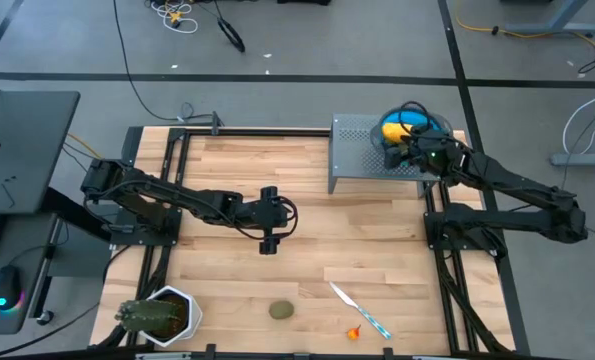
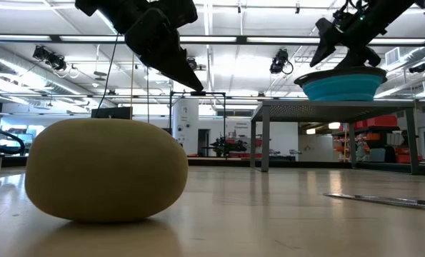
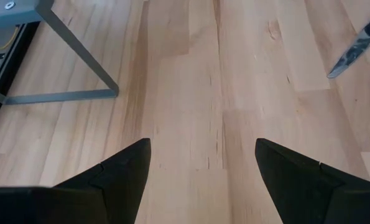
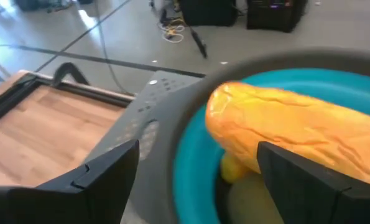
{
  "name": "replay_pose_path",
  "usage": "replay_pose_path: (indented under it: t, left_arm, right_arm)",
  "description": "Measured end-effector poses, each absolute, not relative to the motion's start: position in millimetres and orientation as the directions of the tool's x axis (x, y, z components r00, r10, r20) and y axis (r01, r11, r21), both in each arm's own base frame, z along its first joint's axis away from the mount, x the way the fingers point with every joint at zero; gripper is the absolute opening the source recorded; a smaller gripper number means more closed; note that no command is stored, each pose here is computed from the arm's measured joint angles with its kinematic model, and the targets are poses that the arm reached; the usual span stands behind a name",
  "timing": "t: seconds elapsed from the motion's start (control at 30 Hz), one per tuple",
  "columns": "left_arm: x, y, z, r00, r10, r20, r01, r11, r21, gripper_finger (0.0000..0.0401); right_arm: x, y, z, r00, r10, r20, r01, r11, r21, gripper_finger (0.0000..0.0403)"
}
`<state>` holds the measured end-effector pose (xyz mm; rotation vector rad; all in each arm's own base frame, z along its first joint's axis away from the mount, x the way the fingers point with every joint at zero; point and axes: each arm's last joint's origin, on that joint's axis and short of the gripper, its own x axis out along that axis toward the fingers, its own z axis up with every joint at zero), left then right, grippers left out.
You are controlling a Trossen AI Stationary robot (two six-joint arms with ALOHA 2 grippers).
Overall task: Pick & Place Fruit
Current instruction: Put the yellow mango into the blue strainer bowl on the shelf, then put the yellow peach into the blue strainer bowl on the shelf
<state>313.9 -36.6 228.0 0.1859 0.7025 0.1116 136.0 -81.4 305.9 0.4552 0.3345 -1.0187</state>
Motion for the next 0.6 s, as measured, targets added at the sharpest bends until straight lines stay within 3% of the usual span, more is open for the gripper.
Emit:
replay_pose_path:
  t: [0.3, 0.6]
  left_arm:
    - [314, -37, 228, 0.758, 0.162, -0.632, -0.035, 0.977, 0.209, 0.0295]
    - [314, -37, 228, 0.757, 0.163, -0.633, -0.037, 0.978, 0.207, 0.0295]
  right_arm:
    - [128, -95, 308, 0.351, -0.831, -0.431, 0.932, 0.353, 0.078, 0.0334]
    - [135, -94, 315, 0.502, -0.774, -0.387, 0.862, 0.484, 0.150, 0.0334]
